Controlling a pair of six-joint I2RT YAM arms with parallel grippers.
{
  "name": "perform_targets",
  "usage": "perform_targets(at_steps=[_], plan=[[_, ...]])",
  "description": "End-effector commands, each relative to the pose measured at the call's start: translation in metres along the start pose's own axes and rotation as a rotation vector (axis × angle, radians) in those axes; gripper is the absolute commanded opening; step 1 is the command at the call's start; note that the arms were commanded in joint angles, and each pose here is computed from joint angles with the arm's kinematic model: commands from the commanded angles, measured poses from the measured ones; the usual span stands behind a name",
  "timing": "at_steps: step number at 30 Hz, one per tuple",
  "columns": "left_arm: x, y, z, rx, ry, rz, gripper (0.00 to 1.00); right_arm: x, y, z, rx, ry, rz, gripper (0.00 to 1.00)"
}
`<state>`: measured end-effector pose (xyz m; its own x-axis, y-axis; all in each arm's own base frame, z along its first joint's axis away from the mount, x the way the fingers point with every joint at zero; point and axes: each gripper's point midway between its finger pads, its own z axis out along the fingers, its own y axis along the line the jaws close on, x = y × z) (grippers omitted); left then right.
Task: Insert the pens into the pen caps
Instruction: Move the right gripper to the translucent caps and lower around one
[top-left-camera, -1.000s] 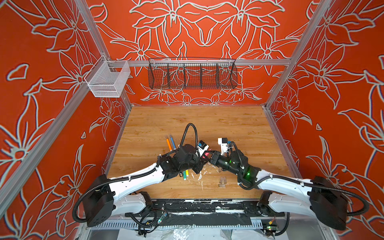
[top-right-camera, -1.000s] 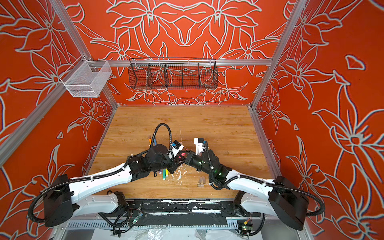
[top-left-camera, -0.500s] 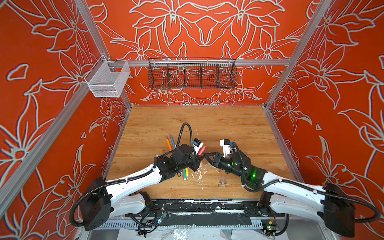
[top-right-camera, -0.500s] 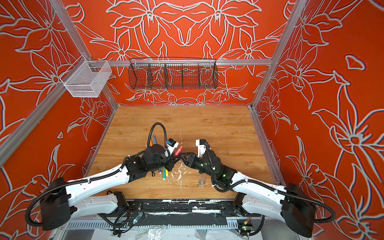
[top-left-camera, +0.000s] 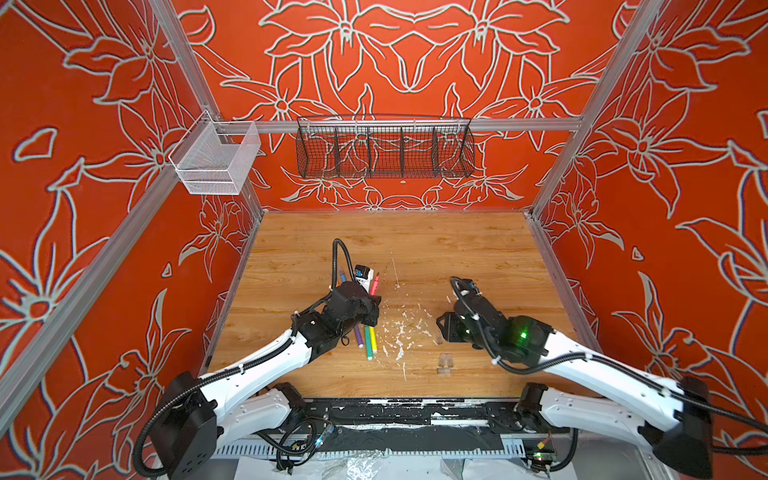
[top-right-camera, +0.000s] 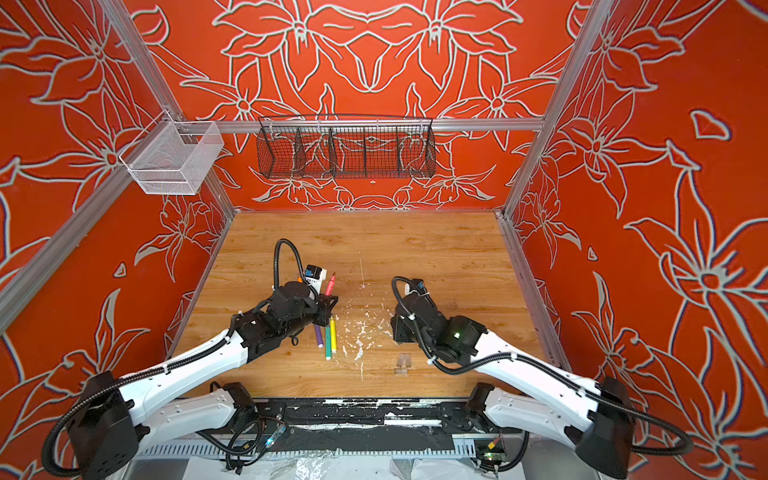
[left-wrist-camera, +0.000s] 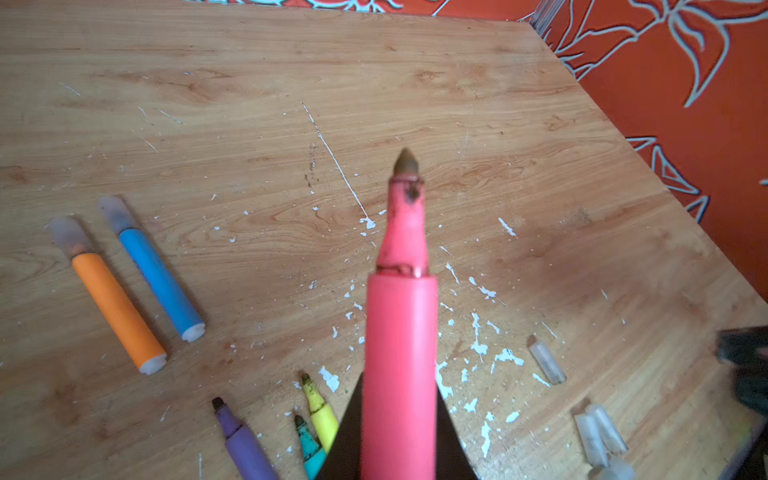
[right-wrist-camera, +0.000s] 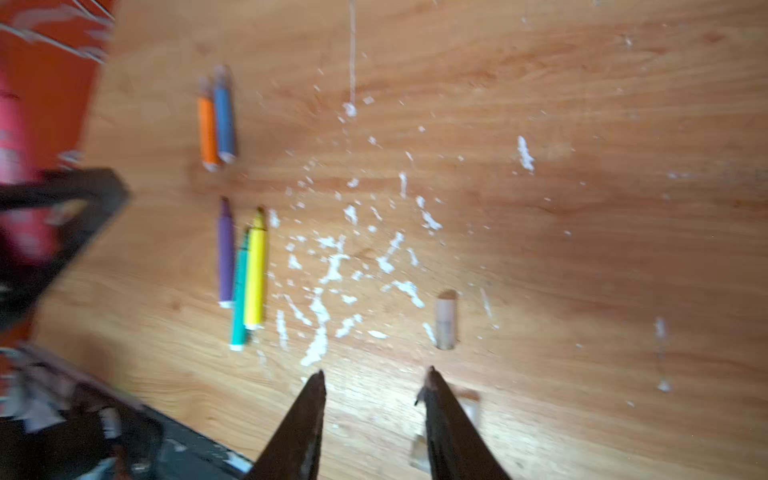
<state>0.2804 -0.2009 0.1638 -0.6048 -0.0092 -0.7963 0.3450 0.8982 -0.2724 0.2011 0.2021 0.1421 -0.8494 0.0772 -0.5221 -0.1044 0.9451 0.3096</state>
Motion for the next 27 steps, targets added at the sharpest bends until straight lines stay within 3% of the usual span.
perform_targets(at_steps=[1, 8, 27], plan=[[-0.01, -0.01, -0.009, 0.062, -0.051, 0.005, 0.0, 0.023, -0.026, 0.005, 0.159, 0.14, -0.126, 0.39], [-0.009, -0.014, -0.011, 0.09, -0.062, 0.01, 0.0, 0.041, -0.024, 0.033, 0.225, 0.276, -0.199, 0.36], [-0.008, -0.013, -0.011, 0.086, -0.058, 0.009, 0.0, 0.049, -0.014, 0.085, 0.254, 0.334, -0.219, 0.38]])
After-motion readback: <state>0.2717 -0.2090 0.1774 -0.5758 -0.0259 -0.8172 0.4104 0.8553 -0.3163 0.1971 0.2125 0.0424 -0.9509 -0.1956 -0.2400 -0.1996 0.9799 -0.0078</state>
